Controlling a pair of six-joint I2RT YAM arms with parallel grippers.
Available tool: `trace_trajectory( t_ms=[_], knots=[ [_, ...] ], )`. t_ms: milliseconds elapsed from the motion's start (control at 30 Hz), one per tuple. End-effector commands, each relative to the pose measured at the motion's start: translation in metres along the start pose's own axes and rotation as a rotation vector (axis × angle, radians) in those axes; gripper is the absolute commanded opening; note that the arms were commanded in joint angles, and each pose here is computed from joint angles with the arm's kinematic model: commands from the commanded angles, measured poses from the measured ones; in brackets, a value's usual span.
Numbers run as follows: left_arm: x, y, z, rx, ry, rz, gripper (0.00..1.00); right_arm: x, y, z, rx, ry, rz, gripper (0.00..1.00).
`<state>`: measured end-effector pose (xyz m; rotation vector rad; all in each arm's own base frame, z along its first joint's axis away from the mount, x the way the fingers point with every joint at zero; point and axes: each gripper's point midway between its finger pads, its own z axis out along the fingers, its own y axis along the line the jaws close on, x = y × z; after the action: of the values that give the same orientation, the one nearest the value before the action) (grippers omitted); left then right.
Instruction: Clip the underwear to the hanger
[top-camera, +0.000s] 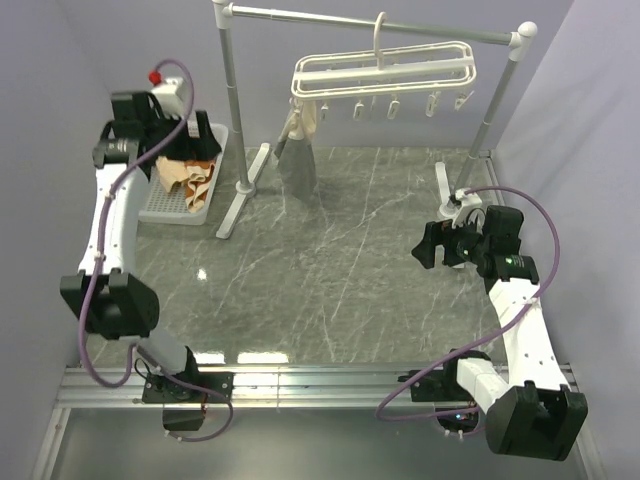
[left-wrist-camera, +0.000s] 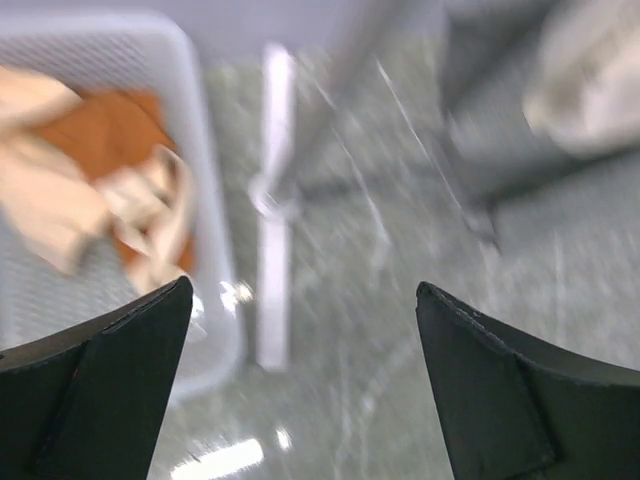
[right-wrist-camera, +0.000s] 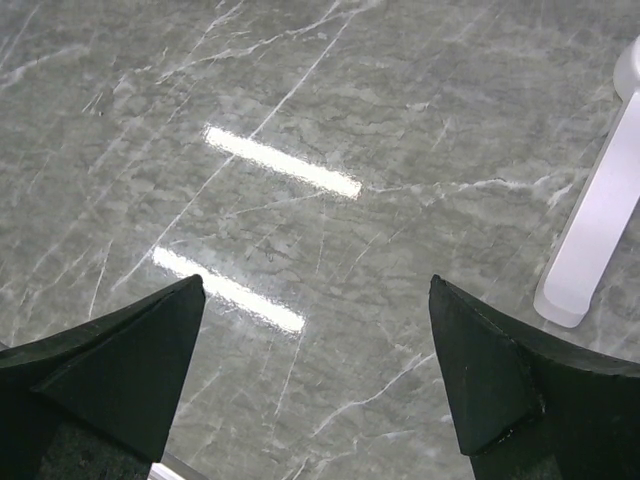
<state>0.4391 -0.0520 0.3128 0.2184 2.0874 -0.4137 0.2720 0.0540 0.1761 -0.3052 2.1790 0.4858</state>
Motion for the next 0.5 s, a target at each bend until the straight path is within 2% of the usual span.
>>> trace_trajectory(
  t_ms=[0, 33, 133, 267, 467],
  knots=[
    [-0.041, 0.033, 0.008, -0.117, -0.052, 0.008, 0.99, -0.031, -0.005, -0.005, 0.026, -0.076, -0.056, 1.00],
    [-0.048, 0.054, 0.010, -0.221, -0.066, 0.010, 0.99, -0.032, -0.005, -0.005, 0.026, -0.076, -0.065, 1.00],
    [-0.060, 0.088, 0.030, -0.346, -0.085, 0.010, 0.99, -0.033, -0.006, -0.005, 0.026, -0.072, -0.071, 1.00],
    [-0.068, 0.106, 0.067, -0.329, -0.092, 0.035, 0.99, -0.034, -0.006, -0.003, 0.016, -0.069, -0.069, 1.00],
    [-0.036, 0.153, 0.124, -0.406, -0.055, 0.032, 0.99, -0.030, -0.008, 0.000, 0.014, -0.042, -0.067, 1.00]
  ],
)
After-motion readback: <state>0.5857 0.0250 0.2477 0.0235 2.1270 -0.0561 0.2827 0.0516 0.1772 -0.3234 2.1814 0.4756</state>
